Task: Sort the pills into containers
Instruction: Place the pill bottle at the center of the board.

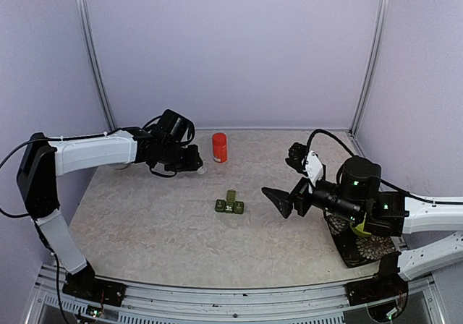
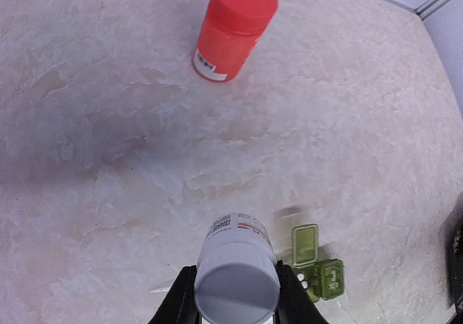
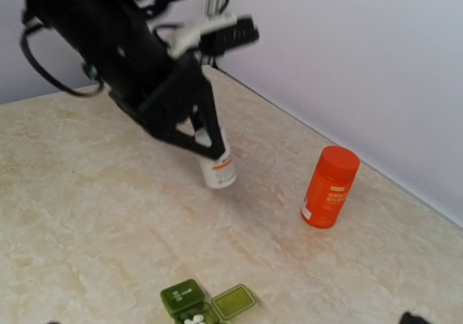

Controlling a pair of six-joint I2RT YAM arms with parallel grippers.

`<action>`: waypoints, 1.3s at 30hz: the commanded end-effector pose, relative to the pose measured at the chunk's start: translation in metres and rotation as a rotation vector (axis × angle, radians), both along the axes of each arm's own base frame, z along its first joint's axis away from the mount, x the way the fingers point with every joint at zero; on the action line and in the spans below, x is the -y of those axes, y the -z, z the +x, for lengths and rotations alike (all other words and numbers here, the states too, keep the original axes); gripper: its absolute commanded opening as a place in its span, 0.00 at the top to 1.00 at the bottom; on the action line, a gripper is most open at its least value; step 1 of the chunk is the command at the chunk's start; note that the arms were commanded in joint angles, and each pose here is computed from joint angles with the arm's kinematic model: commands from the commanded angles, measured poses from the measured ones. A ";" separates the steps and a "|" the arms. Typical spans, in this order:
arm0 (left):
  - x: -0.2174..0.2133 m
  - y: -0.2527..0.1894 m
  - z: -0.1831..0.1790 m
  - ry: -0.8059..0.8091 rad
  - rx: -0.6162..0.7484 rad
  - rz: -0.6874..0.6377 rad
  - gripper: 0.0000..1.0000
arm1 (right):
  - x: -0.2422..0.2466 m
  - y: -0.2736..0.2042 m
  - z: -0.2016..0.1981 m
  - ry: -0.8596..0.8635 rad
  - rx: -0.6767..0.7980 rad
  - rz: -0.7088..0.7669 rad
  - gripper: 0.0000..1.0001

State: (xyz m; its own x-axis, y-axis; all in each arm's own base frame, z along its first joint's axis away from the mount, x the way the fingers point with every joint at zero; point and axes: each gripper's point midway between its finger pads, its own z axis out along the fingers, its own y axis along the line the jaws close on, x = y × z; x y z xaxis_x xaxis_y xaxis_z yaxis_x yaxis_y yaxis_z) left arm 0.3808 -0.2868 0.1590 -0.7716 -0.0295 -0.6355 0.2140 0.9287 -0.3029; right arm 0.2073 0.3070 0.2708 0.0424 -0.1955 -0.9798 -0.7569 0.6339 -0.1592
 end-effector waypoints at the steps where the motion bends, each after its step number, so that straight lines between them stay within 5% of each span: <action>1: -0.022 0.023 0.020 -0.053 -0.030 0.052 0.89 | 0.004 0.002 0.004 0.024 -0.005 0.006 0.00; 25: -0.080 0.095 0.096 -0.176 -0.143 0.152 0.90 | 0.005 0.007 0.004 0.022 -0.017 -0.009 0.00; 39: -0.078 0.100 0.101 -0.174 -0.153 0.155 0.72 | 0.001 0.013 0.005 0.016 -0.027 -0.011 0.00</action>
State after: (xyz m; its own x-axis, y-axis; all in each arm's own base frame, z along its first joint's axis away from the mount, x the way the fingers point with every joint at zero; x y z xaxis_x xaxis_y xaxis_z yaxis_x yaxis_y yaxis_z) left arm 0.4758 -0.2098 0.0605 -0.8503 -0.0876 -0.5190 0.0071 0.9841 -0.1776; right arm 0.2096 0.3072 0.2626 0.0279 -0.2123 -0.9768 -0.7543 0.6367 -0.1600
